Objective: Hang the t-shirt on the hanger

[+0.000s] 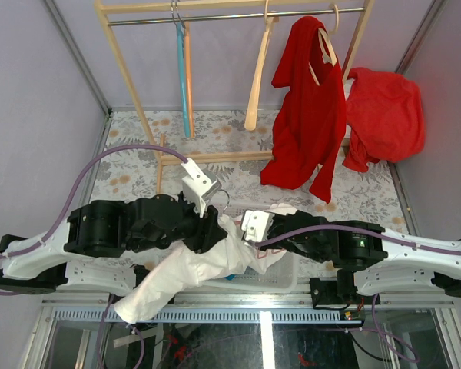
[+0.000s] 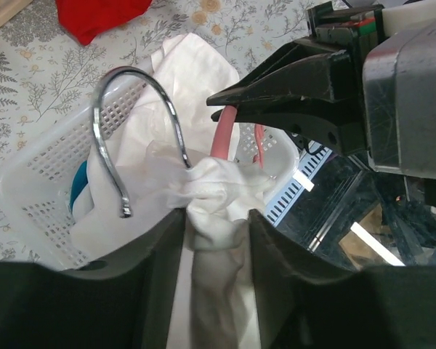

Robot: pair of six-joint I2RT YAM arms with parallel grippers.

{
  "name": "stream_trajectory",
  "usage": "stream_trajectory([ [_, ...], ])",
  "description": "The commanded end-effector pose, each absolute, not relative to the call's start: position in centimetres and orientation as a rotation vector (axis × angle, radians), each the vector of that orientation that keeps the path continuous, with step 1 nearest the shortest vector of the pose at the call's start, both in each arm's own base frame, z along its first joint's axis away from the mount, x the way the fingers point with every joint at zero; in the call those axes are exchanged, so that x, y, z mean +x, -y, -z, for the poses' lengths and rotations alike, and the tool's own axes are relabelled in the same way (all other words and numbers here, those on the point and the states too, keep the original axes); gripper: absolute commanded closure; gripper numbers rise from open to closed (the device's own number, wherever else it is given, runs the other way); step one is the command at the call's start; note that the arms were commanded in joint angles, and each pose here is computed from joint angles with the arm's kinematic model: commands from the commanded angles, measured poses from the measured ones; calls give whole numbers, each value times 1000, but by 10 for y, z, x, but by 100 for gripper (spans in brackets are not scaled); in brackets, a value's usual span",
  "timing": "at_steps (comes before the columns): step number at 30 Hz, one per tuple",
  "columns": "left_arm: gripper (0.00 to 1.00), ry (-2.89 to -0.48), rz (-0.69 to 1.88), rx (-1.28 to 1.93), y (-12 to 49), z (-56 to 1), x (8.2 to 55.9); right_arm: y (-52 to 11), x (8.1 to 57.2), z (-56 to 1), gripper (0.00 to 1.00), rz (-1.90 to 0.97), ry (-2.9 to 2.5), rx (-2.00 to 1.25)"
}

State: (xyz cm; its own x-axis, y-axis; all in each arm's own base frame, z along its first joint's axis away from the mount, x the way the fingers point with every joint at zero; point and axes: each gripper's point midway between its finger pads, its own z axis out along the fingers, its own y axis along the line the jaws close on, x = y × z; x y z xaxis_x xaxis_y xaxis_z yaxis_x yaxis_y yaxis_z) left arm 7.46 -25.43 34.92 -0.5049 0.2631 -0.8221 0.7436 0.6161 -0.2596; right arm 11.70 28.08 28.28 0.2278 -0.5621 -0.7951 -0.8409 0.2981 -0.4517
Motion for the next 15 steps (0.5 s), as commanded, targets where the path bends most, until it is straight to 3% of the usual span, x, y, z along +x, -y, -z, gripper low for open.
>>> stream_trajectory([
  [1,55,-2071,800,792,247,-351,71,-286,117,-363,100,-495,-1339,-1126],
  [7,43,-2054,816,771,242,-365,72,-285,119,-359,100,-486,-1344,-1119],
  [15,41,-2094,795,818,250,-353,67,-287,120,-367,100,-486,-1326,-1109],
])
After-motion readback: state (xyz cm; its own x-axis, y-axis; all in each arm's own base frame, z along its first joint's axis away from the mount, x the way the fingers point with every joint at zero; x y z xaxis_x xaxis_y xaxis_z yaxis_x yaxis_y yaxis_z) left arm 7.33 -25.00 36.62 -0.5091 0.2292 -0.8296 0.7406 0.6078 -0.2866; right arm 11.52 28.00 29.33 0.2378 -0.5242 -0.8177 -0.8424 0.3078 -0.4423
